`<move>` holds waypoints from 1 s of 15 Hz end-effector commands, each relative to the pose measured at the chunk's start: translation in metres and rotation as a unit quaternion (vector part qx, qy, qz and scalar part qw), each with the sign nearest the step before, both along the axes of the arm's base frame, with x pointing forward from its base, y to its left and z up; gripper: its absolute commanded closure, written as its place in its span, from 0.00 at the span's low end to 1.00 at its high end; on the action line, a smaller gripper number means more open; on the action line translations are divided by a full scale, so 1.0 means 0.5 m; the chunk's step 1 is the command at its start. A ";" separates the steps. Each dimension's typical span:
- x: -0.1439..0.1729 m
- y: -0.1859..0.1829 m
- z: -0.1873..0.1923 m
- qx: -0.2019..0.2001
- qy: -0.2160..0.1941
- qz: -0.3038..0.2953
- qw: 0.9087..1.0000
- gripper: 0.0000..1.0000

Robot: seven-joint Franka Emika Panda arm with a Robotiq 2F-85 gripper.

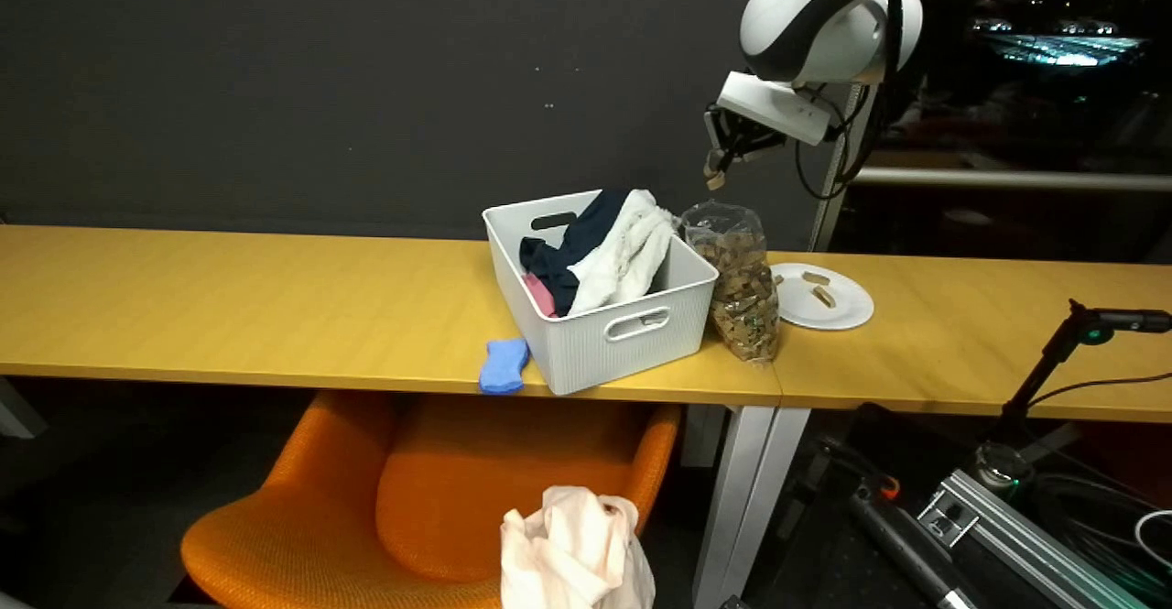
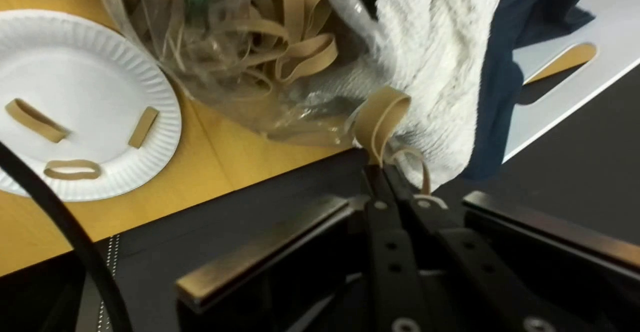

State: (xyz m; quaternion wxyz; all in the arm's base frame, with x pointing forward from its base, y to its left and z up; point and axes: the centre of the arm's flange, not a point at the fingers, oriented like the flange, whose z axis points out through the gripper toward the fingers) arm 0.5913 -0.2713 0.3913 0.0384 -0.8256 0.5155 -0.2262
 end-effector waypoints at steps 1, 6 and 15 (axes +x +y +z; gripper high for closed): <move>-0.003 0.071 -0.011 0.018 0.008 0.044 0.999 1.00; 0.002 0.084 -0.061 0.029 0.034 0.054 0.998 1.00; -0.050 -0.054 -0.126 0.021 0.080 -0.012 0.997 1.00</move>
